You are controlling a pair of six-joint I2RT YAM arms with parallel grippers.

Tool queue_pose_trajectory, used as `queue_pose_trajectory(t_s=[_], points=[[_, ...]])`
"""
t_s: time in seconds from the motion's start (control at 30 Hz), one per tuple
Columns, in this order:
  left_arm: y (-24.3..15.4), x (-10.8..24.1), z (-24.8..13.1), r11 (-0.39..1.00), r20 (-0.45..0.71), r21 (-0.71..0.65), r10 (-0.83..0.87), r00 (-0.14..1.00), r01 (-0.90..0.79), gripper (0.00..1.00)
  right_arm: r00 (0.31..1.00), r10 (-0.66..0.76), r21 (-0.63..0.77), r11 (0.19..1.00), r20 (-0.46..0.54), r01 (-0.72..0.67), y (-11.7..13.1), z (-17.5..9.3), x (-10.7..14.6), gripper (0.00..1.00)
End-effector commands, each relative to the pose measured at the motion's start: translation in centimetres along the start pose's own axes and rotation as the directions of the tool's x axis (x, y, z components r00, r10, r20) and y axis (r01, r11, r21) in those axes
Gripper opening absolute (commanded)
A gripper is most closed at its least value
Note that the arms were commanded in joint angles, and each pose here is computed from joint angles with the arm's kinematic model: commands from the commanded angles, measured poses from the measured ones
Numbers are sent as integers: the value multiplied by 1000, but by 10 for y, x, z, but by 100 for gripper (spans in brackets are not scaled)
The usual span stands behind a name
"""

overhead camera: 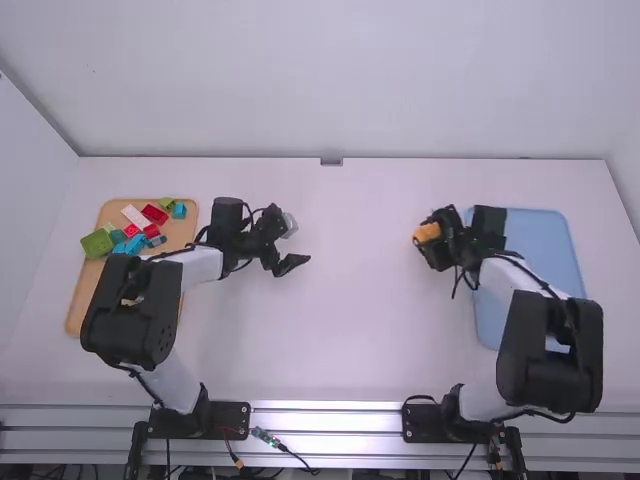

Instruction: Assemble lego blocks to make yellow taxi

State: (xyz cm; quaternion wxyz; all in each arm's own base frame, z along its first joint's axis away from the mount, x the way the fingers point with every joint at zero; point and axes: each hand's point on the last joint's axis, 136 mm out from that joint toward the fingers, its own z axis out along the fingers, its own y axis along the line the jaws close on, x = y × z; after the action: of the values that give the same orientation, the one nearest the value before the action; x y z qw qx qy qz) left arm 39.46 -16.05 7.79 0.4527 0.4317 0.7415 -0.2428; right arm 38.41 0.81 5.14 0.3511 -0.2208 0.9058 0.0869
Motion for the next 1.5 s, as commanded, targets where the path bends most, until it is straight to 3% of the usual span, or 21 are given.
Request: queue_pose_trajectory(t_s=[0.0, 0.07, 0.17, 0.27, 0.47, 0.7, 0.73, 0.8, 0.83, 0.87, 1.13, 1.27, 1.47], points=[[32, 8, -8, 945, -25, -204, -265, 964, 254, 99, 992, 126, 111, 985, 24, -128, -43, -19, 6, 42], [43, 10, -11, 912, -13, -265, -328, 944, 314, 99, 985, 170, 145, 974, 36, -174, -57, -24, 12, 42], [69, 22, -23, 790, 43, -407, -485, 874, 458, 99, 952, 298, 275, 911, 72, -306, -99, -43, 34, 41], [77, 26, -27, 725, 64, -464, -546, 835, 510, 99, 928, 365, 348, 863, 73, -366, -118, -53, 55, 42], [99, 35, -43, 570, 76, -608, -651, 755, 553, 99, 872, 487, 461, 762, 55, -455, -146, -60, 99, 42], [103, 26, -50, 546, 32, -631, -692, 721, 552, 99, 821, 569, 512, 695, 38, -505, -160, -56, 133, 43], [103, 25, -50, 546, 31, -630, -693, 720, 552, 99, 818, 574, 513, 693, 34, -507, -160, -55, 136, 45], [104, 24, -50, 546, 32, -630, -692, 721, 552, 99, 814, 581, 511, 692, 25, -510, -159, -52, 140, 58], [104, 24, -51, 546, 33, -630, -692, 722, 552, 99, 813, 582, 510, 692, 23, -510, -159, -51, 141, 82], [104, 24, -50, 546, 33, -630, -692, 721, 552, 99, 812, 583, 511, 692, 22, -510, -159, -52, 141, 99], [100, 20, -46, 487, 98, -591, -748, 657, 643, 99, 835, 549, 526, 698, 43, -486, -155, -73, 116, 99], [102, 19, -47, 522, 77, -599, -718, 692, 608, 99, 834, 549, 598, 653, 49, -465, -153, -97, 95, 99], [109, 23, -54, 503, 71, -649, -707, 704, 571, 99, 888, 458, 571, 720, 36, -394, -125, -112, 36, 99]])
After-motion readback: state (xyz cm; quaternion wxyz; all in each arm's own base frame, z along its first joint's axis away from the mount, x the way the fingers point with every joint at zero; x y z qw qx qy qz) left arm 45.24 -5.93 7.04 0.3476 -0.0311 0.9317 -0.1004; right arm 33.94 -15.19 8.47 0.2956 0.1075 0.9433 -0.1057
